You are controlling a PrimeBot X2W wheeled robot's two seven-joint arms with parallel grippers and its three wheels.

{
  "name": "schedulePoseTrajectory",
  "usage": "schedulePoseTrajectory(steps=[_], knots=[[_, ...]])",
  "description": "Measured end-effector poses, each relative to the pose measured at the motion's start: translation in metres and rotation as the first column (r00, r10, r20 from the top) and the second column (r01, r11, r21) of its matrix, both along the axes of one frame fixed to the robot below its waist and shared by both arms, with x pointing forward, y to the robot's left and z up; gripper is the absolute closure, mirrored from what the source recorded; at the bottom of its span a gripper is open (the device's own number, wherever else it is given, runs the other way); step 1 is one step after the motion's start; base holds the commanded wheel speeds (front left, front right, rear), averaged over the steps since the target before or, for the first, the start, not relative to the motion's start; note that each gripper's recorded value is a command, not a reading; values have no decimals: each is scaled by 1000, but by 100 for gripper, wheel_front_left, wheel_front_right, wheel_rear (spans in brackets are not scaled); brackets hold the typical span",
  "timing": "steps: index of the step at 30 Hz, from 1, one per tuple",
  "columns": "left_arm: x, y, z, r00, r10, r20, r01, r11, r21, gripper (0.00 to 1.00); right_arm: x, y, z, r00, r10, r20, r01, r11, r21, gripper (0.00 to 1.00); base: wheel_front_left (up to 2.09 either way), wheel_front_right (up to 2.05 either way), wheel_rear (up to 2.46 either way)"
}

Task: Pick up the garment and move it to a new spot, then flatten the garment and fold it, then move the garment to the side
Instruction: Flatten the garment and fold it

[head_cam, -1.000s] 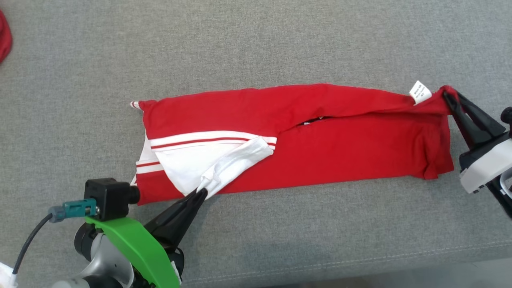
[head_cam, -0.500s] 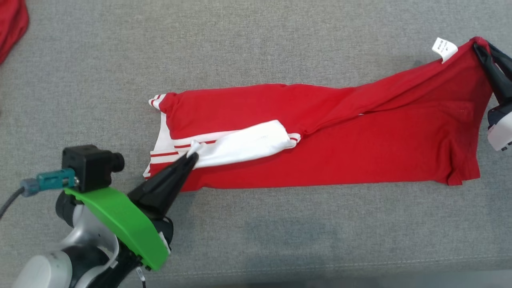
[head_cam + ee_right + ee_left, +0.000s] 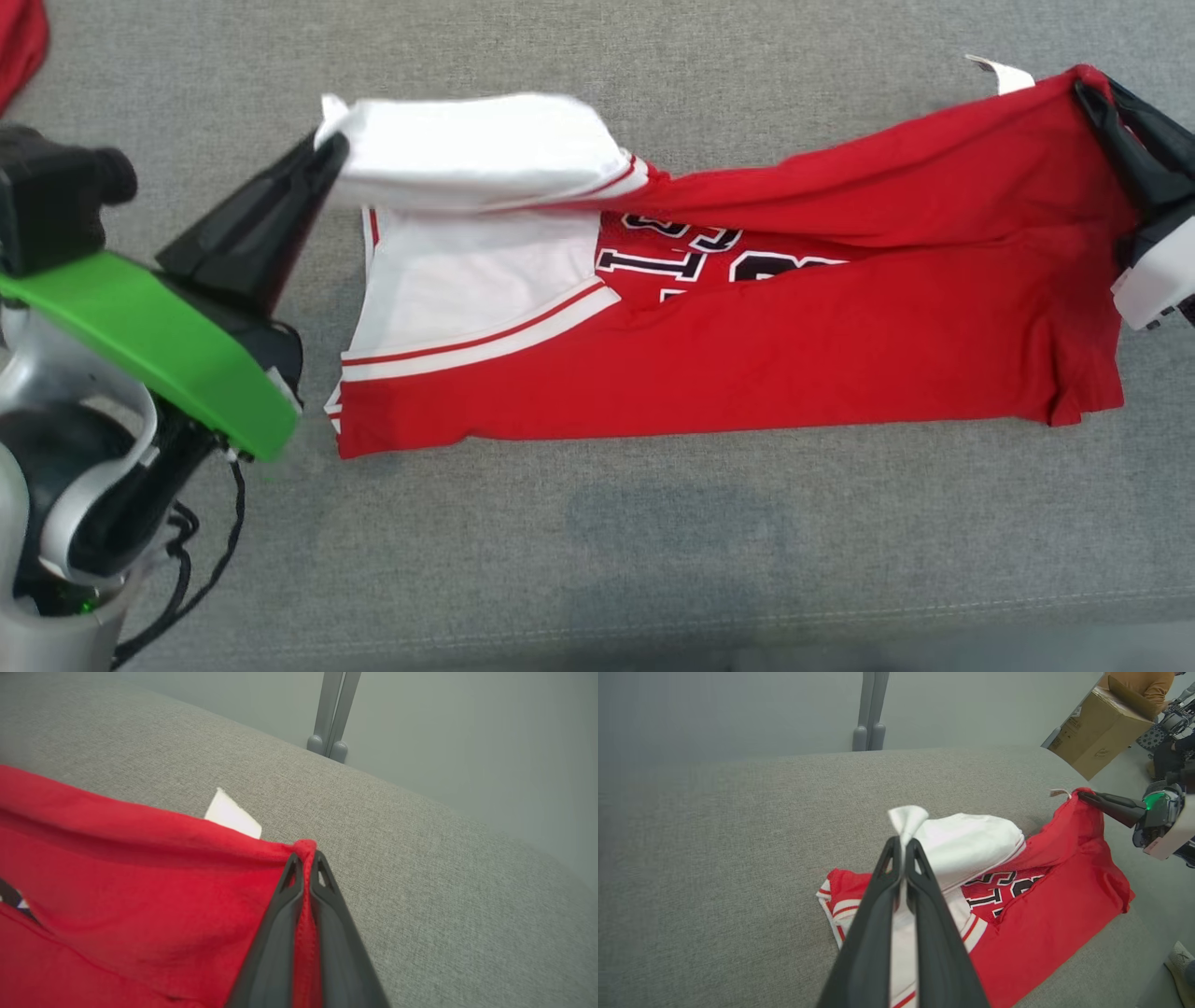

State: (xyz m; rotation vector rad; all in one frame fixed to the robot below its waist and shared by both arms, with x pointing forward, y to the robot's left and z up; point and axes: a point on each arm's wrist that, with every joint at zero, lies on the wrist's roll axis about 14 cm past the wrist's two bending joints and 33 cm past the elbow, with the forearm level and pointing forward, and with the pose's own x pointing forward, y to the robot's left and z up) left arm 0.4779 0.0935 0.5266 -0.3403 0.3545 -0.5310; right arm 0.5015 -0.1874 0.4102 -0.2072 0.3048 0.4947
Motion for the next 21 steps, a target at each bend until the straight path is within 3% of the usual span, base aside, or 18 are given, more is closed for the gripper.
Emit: schedulePoseTrajectory(steps=[8,21], knots=[[30,-28,9,993,-107,40,106,994,28,100,12,5,9,1000,-3,31,2,1000,29,100,0,0,0],[65,-48,14,985,-145,87,140,988,68,100,12,-15,5,998,-59,24,59,998,8,100,0,0,0]])
